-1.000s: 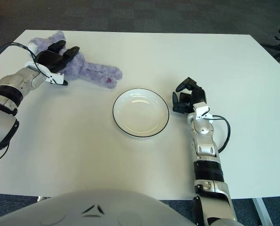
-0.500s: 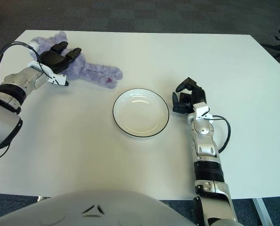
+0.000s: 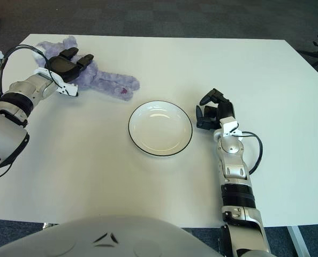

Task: Put the doll into the plate.

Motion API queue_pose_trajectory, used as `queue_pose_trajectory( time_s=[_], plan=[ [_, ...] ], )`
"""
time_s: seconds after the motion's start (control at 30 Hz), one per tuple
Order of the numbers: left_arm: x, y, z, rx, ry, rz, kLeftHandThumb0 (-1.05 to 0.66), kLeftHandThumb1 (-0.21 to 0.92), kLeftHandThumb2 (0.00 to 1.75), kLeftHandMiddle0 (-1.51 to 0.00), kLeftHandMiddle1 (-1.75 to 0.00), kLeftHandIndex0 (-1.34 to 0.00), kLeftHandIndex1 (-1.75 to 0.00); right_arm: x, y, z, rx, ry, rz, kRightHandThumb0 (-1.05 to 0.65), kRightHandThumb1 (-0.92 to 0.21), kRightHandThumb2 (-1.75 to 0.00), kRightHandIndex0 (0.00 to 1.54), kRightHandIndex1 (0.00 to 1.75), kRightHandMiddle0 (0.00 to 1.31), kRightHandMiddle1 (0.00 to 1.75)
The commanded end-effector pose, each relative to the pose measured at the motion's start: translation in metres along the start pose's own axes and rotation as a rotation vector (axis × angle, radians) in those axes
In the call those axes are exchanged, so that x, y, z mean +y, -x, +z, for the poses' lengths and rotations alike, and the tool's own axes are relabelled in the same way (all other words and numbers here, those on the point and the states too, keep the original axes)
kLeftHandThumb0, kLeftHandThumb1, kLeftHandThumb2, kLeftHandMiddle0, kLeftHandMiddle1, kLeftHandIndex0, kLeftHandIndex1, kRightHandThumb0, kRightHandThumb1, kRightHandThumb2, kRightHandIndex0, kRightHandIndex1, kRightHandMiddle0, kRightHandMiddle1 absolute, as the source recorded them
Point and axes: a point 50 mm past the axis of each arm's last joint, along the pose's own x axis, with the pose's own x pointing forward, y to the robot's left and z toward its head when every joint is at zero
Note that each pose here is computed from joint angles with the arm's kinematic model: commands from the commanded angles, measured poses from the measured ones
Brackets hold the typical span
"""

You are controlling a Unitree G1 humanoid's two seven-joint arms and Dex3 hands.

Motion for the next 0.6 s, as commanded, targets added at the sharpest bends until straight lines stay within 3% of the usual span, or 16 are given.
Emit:
queue_pose_trajectory(
  time_s=[0.0, 0.07, 0.17, 0.57],
  plan=[
    [-0.004, -0.002, 0.006, 0.004, -0.012, -0.029, -0.68, 0.44, 0.76, -0.17, -0.28, 0.0, -0.05, 0.004, 0.01, -0.02, 0.109, 0.018, 0.029, -0.5, -0.28, -1.36, 1.24, 1.75, 0.64, 1.75],
    [-0.005, -0.003, 0.008, 0.012, -0.008, -0.027, -0.64, 0.39, 0.81, -0.1, -0.51, 0.0, -0.12, 0.004, 0.01, -0.02, 0.109, 0.018, 0.031, -0.5, -0.28, -1.36, 1.24, 1.75, 0.65, 1.75],
    [-0.008, -0.004, 0.012, 0.027, 0.002, -0.026, -0.59, 0.33, 0.87, -0.05, -0.67, 0.0, -0.22, 0.004, 0.01, -0.02, 0.109, 0.01, 0.038, -0.5, -0.28, -1.36, 1.24, 1.75, 0.65, 1.75],
    [-0.01, -0.007, 0.02, 0.057, 0.042, 0.001, -0.4, 0.13, 1.05, 0.0, -0.99, 0.0, -0.55, 0.004, 0.012, -0.021, 0.109, -0.02, 0.047, -0.5, -0.27, -1.37, 1.25, 1.75, 0.65, 1.75]
  ],
)
